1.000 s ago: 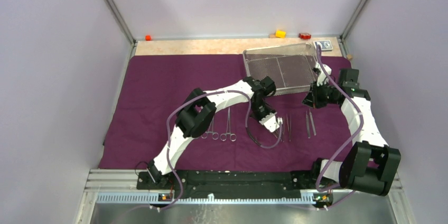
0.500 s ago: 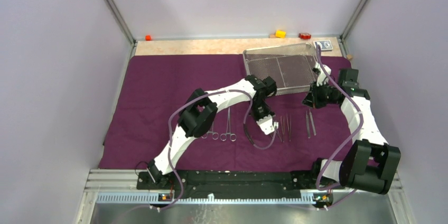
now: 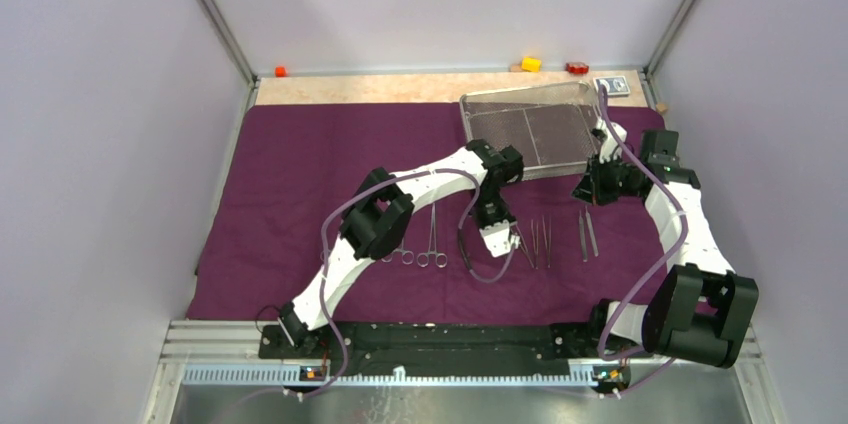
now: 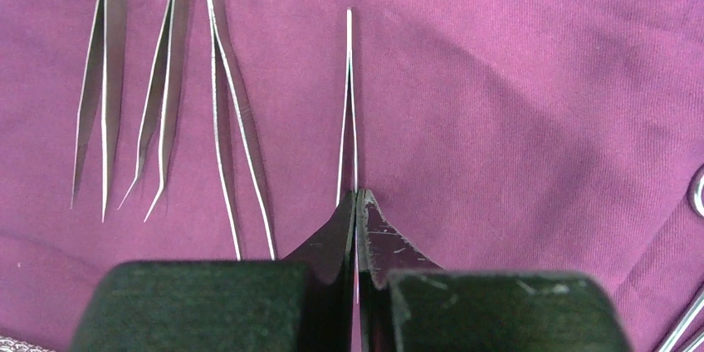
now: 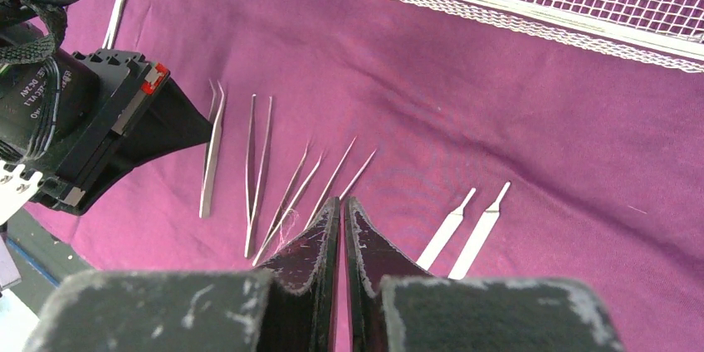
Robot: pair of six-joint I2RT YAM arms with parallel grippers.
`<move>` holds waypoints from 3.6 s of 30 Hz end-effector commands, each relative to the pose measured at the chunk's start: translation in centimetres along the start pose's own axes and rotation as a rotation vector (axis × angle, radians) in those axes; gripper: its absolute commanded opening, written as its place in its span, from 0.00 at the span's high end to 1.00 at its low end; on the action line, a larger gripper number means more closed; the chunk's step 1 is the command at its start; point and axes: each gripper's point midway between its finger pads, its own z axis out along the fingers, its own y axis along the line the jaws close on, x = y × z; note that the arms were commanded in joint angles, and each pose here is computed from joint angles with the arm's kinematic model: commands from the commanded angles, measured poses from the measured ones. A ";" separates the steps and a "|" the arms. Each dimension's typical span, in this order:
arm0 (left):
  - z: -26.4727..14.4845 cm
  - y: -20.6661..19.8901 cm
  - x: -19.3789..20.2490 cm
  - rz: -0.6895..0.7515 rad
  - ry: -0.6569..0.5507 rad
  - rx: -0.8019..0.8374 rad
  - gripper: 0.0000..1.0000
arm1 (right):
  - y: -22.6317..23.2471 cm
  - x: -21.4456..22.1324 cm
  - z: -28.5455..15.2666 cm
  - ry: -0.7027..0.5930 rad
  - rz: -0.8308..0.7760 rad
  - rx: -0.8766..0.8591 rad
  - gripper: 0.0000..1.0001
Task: Open and lay out the surgical kit
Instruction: Adjust the medical item in the surgical kit.
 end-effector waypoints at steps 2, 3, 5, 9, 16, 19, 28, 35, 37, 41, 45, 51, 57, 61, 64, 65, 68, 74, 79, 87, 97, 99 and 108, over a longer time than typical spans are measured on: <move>0.3 -0.6 -0.3 0.025 -0.019 0.043 1.00 | -0.1 -0.7 -0.2 -0.021 -0.024 -0.005 0.96; 0.4 -0.6 -0.2 0.026 -0.020 0.044 1.00 | -0.2 -0.7 -0.2 -0.021 -0.024 -0.005 0.96; 0.5 -0.6 -0.2 0.027 -0.023 0.044 0.99 | -0.1 -0.7 -0.2 -0.021 -0.024 -0.005 0.96; 0.6 -0.3 -0.3 0.035 -0.028 0.033 0.90 | -0.2 -0.7 -0.2 -0.019 -0.024 -0.007 0.96; 0.7 0.1 -0.1 0.043 -0.024 0.020 0.79 | -0.1 -0.6 -0.2 -0.017 -0.023 -0.009 0.96; 0.6 0.2 -0.2 0.044 -0.023 0.017 0.75 | -0.1 -0.6 -0.1 -0.015 -0.022 -0.010 0.96; -0.4 0.6 -0.8 0.039 -0.009 -0.005 0.72 | 0.1 -0.6 -0.1 -0.015 -0.027 -0.022 0.96; -0.8 0.3 -1.1 0.027 0.005 -0.014 0.70 | 0.3 -0.6 -0.2 -0.019 -0.030 -0.030 0.96; -0.8 0.4 -1.1 0.023 0.009 -0.020 0.70 | 0.3 -0.6 -0.2 -0.018 -0.031 -0.031 0.97; -1.0 0.4 -1.2 0.018 0.019 -0.027 0.69 | 0.3 -0.5 -0.2 -0.017 -0.032 -0.034 0.96; -1.4 0.4 -1.3 0.017 0.026 -0.032 0.69 | 0.4 -0.5 -0.2 -0.016 -0.033 -0.035 0.96; -1.8 0.2 -1.6 0.019 0.036 -0.035 0.69 | 0.3 -0.4 -0.1 -0.013 -0.031 -0.034 0.97; -2.3 0.3 -1.9 0.023 0.037 -0.046 0.70 | 0.2 -0.2 0.0 -0.007 -0.026 -0.035 0.97; -2.5 0.7 -2.1 0.032 0.036 -0.059 0.69 | 0.2 -0.2 0.0 -0.006 -0.026 -0.036 0.97; -2.7 0.9 -2.1 0.034 0.038 -0.068 0.69 | 0.2 -0.2 0.1 -0.005 -0.026 -0.037 0.97; -2.8 1.0 -2.1 0.035 0.039 -0.073 0.69 | 0.2 -0.2 0.1 -0.004 -0.025 -0.037 0.97; -3.0 1.2 -2.2 0.042 0.043 -0.083 0.69 | 0.3 -0.1 0.1 -0.003 -0.024 -0.044 0.97; -3.8 1.7 -2.6 0.031 0.049 -0.110 0.69 | 0.8 -0.1 0.1 -0.005 -0.030 -0.069 0.97; -5.2 2.0 -2.6 -0.079 0.083 -0.179 0.69 | 2.2 -0.1 0.9 0.021 -0.104 -0.081 0.96; -8.2 -1.2 -2.4 -0.339 0.129 -0.378 0.69 | 6.4 1.3 4.9 0.151 -0.290 -0.128 0.95; -10.8 -7.6 -0.9 -0.548 0.111 -0.543 0.69 | 8.2 3.3 9.9 0.302 -0.467 -0.107 0.99; -11.0 -8.4 -0.7 -0.563 0.110 -0.561 0.69 | 8.7 3.7 10.7 0.327 -0.494 -0.107 0.99; -11.2 -9.8 -0.8 -0.565 0.112 -0.600 0.69 | 8.8 4.3 12.0 0.363 -0.514 -0.092 1.00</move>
